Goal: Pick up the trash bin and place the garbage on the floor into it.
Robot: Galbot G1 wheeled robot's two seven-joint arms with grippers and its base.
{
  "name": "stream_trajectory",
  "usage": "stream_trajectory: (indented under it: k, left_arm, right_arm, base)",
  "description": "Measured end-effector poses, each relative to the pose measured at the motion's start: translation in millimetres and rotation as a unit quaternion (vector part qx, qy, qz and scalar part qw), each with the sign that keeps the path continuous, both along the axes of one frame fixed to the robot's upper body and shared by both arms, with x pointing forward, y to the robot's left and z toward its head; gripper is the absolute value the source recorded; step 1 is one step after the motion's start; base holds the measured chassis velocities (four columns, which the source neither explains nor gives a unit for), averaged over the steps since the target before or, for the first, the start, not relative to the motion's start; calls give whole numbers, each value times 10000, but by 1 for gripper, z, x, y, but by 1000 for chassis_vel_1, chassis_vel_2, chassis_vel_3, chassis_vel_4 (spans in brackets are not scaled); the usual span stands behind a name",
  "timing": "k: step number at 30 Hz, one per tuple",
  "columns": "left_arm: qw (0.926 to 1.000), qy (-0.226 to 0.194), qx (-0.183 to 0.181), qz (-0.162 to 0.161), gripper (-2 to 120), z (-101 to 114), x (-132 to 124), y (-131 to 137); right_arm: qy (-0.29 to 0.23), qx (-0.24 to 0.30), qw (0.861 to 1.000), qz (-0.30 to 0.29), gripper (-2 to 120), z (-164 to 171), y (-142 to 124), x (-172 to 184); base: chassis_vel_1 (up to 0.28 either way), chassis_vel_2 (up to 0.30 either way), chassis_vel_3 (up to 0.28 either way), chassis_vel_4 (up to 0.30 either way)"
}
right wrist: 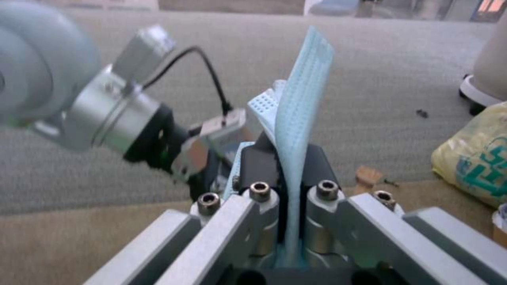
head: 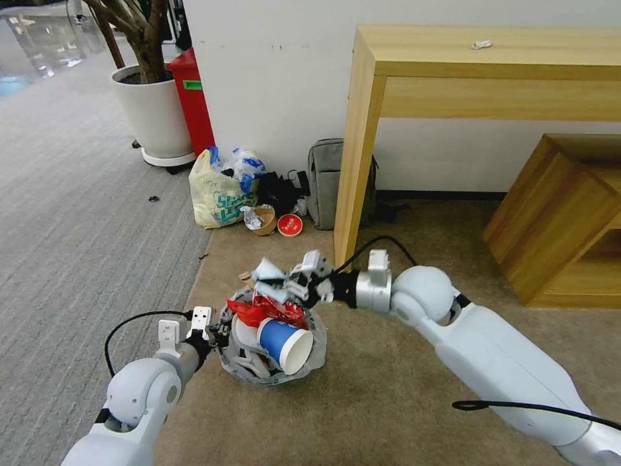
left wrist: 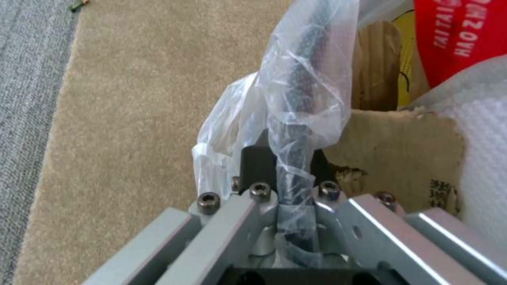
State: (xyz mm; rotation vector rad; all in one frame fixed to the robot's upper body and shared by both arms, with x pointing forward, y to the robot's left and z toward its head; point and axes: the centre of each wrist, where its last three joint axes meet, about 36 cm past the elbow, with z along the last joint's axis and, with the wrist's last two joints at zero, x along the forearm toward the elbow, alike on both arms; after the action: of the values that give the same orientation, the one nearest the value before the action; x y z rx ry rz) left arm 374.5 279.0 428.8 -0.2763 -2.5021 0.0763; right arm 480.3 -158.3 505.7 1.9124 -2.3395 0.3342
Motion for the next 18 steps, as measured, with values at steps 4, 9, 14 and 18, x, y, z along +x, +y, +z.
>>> stream_trajectory:
  k: [4, 9, 14, 18]
  left_arm:
    - [10000, -2, 7, -2, 0, 0, 0, 1]
    - [10000, -3, -2, -3, 0, 0, 0, 0]
    - [10000, 3, -14, -10, 0, 0, -1, -1]
    - [10000, -3, -19, -19, 0, 1, -2, -1]
  right_arm:
    - [-83, -168, 9998, 50, 2, -1, -3, 0]
    - [-107, -302, 9995, 7, 22, -6, -9, 1]
    - [-104, -320, 9994, -30, 38, -11, -11, 1]
    - [-99, -323, 9994, -42, 51, -12, -12, 1]
  base:
    - [0, 0, 0, 0]
    - [0, 0, 0, 0]
    - [0, 0, 0, 0]
    - [0, 0, 0, 0]
